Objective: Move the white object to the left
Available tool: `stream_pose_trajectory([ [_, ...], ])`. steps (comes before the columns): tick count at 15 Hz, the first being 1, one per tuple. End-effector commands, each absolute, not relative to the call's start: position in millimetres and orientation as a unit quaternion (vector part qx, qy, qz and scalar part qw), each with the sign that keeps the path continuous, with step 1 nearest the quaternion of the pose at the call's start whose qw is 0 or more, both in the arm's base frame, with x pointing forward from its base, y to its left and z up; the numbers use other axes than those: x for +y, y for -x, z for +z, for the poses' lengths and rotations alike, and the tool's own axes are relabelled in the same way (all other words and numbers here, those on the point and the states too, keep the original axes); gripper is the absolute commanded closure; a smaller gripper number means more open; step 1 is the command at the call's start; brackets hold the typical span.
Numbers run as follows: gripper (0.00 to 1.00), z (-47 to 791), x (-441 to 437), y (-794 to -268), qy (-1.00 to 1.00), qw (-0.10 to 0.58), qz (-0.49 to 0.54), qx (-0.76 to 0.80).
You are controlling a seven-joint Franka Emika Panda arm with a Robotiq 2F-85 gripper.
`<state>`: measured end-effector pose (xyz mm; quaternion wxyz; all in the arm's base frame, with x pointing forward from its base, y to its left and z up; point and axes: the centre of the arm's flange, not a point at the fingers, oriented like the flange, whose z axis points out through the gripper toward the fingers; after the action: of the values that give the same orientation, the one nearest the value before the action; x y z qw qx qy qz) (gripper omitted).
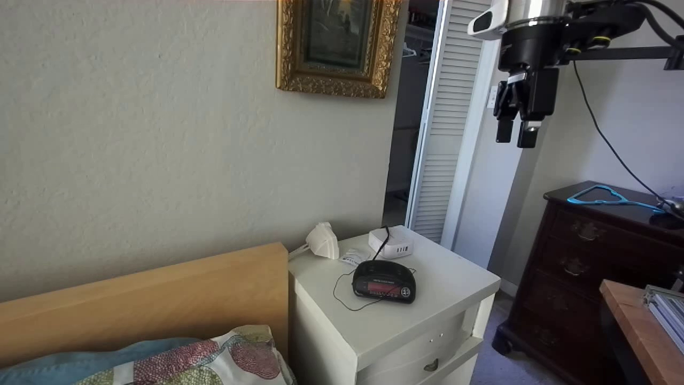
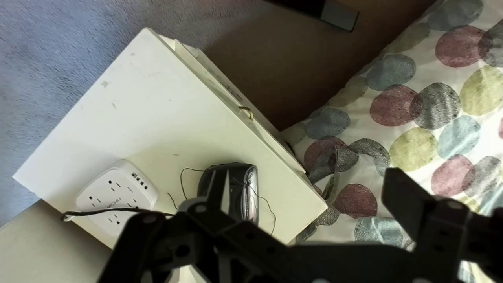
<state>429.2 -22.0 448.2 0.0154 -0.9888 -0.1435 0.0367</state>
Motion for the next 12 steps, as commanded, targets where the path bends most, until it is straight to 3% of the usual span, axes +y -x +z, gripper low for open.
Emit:
stream_pose_trajectory([
  [1,0.0,449.5,-17.5,-430.7,0.987,0.049,0.018,-0.155],
  [12,0.0,449.2,-20.7,-430.6,0.993,0.03,0.029,-0.113],
])
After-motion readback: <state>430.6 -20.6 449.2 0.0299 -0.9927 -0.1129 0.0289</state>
